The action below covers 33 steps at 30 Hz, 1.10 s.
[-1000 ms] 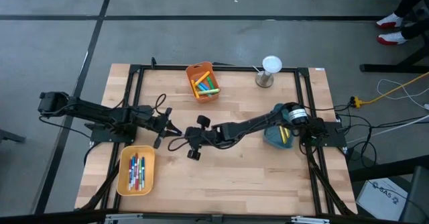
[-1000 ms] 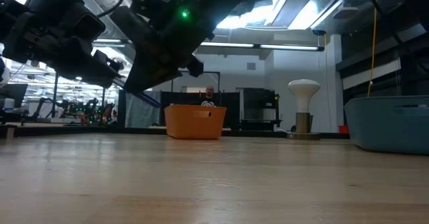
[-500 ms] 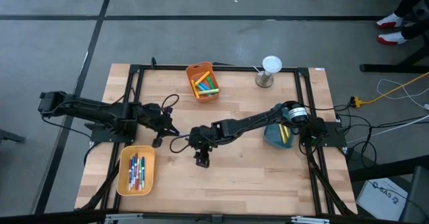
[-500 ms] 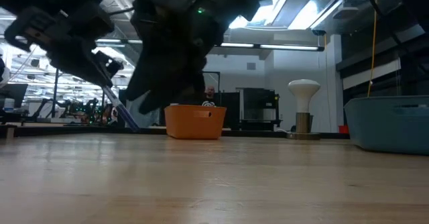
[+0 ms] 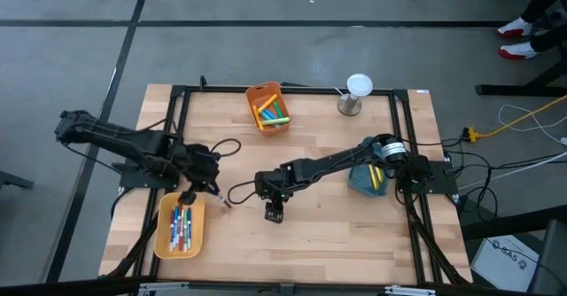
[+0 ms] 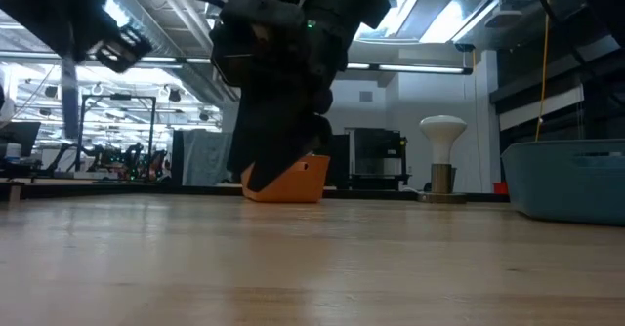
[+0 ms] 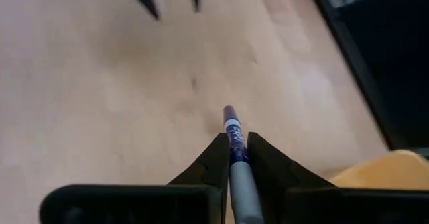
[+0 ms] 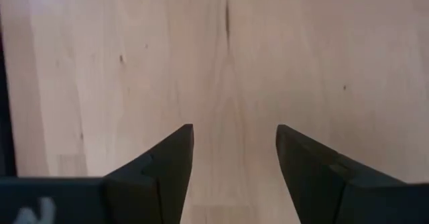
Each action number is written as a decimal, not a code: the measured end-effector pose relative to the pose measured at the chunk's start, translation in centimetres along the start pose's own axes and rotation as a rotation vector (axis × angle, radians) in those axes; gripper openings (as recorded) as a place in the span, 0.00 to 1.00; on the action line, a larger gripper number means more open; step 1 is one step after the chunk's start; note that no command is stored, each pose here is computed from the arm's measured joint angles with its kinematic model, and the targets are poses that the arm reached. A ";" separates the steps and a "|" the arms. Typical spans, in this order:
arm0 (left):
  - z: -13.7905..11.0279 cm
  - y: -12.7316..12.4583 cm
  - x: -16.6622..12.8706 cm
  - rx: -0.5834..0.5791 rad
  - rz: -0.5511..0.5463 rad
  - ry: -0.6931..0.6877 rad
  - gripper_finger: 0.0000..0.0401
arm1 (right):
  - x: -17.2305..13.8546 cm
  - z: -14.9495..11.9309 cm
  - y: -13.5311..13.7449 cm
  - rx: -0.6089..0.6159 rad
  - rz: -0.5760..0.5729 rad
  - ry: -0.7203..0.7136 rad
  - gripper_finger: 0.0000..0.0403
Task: Pick & Place Markers
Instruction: Put the dark blue marker pen into the yellow bin
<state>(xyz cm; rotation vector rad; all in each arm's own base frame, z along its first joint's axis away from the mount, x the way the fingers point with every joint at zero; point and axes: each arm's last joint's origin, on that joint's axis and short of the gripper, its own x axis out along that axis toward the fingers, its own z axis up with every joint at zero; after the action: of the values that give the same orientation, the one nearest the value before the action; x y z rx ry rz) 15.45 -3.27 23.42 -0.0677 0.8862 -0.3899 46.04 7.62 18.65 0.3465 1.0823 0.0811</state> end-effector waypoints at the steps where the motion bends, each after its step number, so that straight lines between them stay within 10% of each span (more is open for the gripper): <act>1: 0.2 -0.4 -0.2 0.000 -0.013 0.003 0.08 | 0.0 0.0 0.0 0.000 -0.005 -0.001 0.52; 13: 1.2 -4.2 -2.7 -0.073 -0.144 0.111 0.08 | 0.0 0.1 -0.2 -0.021 -0.064 -0.024 0.52; 33: -1.6 -6.2 -3.5 -0.514 -0.293 0.540 0.12 | 0.0 0.1 -0.4 -0.050 -0.132 -0.048 0.52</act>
<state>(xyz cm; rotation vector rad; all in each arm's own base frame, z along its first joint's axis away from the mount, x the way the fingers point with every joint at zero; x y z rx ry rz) 10.37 -7.57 26.35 -0.5923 1.5047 -0.4524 46.11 7.24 18.61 0.2301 1.0508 -0.0175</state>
